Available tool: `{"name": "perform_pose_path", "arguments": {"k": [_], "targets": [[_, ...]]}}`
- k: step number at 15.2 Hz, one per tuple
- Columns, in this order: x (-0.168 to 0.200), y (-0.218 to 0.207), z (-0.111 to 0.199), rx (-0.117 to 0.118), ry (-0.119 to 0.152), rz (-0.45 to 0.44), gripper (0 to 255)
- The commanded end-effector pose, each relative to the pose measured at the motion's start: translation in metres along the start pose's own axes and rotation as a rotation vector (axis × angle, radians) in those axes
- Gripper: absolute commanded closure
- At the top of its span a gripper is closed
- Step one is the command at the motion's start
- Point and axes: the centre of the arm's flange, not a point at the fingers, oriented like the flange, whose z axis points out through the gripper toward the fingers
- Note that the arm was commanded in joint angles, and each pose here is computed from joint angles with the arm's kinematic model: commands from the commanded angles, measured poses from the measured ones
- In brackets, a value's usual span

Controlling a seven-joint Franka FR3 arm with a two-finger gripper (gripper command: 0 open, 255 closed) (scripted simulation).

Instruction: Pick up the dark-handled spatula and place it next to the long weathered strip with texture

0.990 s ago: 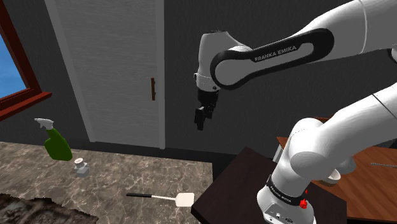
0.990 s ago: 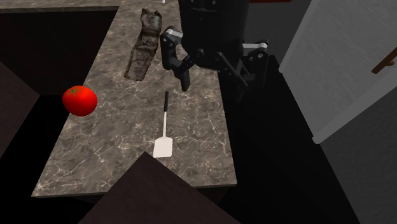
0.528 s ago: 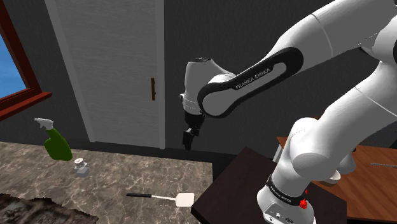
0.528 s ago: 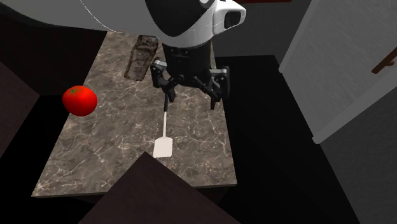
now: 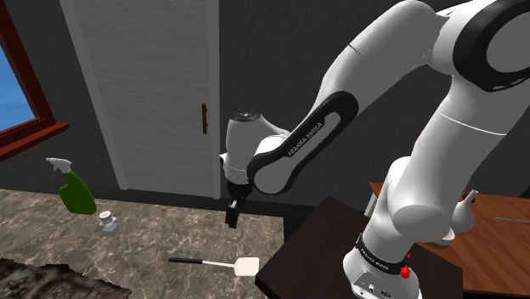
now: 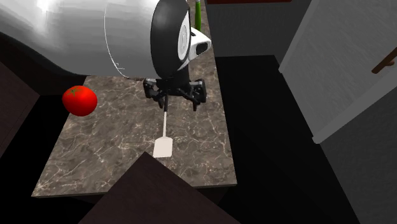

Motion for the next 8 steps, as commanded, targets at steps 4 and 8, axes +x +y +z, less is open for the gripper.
{"name": "perform_pose_path", "arguments": {"k": [4,8], "targets": [[0.020,-0.034,0.053,0.013,0.019,-0.079,0],[0.034,-0.062,0.093,0.022,0.033,-0.141,0]]}}
